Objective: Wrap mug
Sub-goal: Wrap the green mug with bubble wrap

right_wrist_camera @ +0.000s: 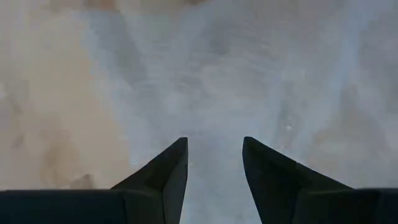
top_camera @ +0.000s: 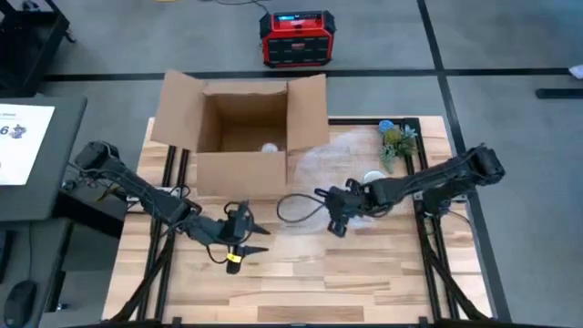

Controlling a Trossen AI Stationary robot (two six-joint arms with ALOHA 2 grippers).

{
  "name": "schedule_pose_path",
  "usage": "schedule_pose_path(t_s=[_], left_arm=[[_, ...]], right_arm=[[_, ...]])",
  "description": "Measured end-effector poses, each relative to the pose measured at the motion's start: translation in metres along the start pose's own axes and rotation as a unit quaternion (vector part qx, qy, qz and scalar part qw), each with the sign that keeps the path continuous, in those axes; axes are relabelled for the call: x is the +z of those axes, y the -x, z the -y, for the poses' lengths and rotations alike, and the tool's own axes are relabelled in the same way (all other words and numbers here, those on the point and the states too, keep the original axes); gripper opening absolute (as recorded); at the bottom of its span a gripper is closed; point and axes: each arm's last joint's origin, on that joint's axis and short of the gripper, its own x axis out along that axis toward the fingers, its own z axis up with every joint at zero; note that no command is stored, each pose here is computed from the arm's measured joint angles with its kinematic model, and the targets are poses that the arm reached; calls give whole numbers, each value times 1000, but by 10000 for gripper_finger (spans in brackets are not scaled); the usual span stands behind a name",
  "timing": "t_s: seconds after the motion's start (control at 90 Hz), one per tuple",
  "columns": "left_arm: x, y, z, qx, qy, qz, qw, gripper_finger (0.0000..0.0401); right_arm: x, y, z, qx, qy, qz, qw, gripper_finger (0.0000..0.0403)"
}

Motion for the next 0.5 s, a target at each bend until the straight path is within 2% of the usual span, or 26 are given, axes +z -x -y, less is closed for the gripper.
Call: schedule_pose_path(t_s=[0.078, 0.167, 0.289, 0.344, 0.444, 0.5], left_arm=[[-1, 2, 5, -12, 8, -2, 1000, 185], [-3, 5, 10, -22, 11, -4, 1000, 185], [-4, 6, 14, -30, 8, -5, 999, 185], [-4, 7, 15, -31, 9, -5, 999, 185], [-4, 7, 15, -31, 10, -4, 999, 185], [-4, 7, 15, -31, 9, -5, 999, 185]], right_arm=[[-2, -15, -2, 33, 5, -46, 998, 141], [-5, -34, -14, 110, 22, -88, 990, 141], [-8, -52, -38, 246, 93, -118, 958, 141], [-6, -50, -51, 287, 130, -112, 942, 141], [2, -32, -69, 312, 181, -83, 929, 141], [6, -19, -74, 299, 198, -62, 931, 141]])
